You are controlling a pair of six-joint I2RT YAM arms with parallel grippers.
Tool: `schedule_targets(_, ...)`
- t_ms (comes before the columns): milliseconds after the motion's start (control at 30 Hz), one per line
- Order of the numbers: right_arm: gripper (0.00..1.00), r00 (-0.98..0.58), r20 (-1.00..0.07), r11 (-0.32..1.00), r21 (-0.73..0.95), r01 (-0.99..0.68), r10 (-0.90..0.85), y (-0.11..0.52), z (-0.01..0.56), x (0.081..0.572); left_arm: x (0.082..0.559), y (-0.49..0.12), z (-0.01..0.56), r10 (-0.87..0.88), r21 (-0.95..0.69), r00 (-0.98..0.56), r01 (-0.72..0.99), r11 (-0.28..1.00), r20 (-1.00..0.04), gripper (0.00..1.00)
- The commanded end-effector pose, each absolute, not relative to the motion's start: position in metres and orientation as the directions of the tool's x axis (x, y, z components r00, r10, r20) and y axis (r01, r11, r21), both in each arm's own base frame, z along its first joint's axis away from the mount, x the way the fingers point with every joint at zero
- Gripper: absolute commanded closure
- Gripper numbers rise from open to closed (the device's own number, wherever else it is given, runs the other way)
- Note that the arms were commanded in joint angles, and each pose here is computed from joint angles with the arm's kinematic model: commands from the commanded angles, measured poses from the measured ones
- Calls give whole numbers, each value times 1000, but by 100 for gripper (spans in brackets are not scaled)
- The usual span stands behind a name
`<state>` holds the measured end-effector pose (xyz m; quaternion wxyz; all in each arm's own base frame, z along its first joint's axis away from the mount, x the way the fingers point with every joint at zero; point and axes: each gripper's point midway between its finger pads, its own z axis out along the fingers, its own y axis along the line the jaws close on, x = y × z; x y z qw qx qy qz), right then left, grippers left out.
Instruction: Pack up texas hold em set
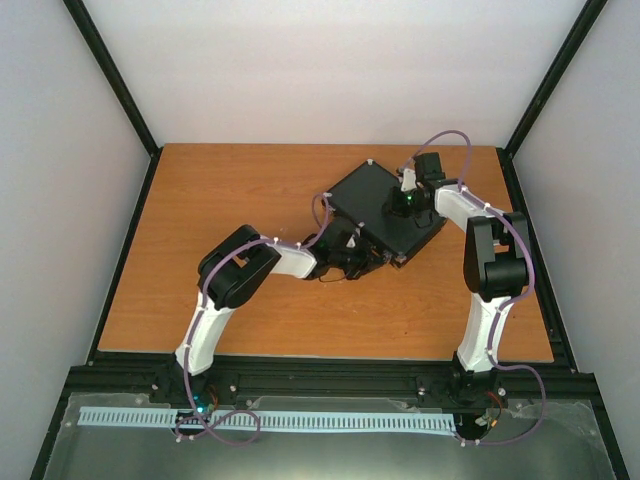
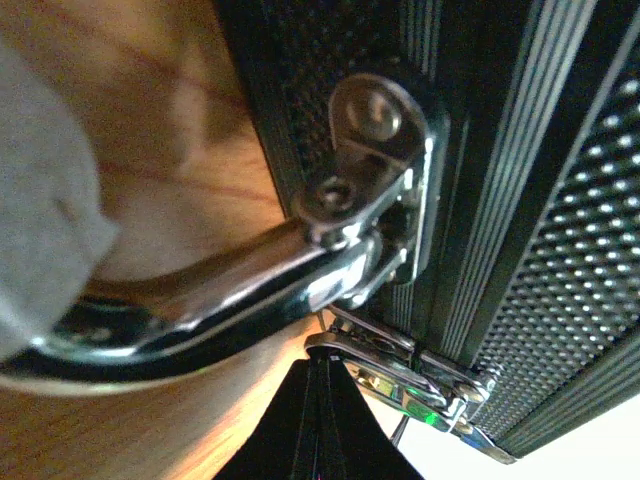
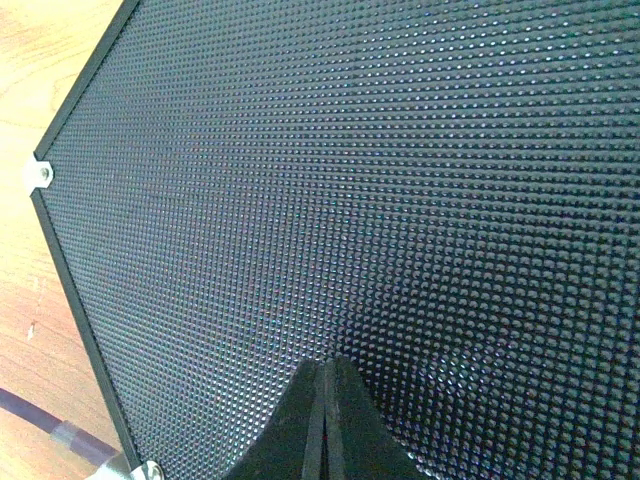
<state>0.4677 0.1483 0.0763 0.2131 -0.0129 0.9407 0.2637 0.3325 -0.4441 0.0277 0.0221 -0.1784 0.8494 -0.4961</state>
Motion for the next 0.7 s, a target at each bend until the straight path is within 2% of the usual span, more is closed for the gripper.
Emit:
schedule_targets(0,97,-974,-200,919,394,15,102,119,9,431,357,-459,38,-338,-872,-935,-251,420,107,99)
schedule_targets(300,97,-975,-197,916,401,17,105,119,11,428,362,-459,39,-334,-865,-938,-244,438,95,99)
schedule_targets(667,97,-973,-202,919,394,20,108,118,12,428,340,-422,64,-288,-807,-957,-135,576,-46,98)
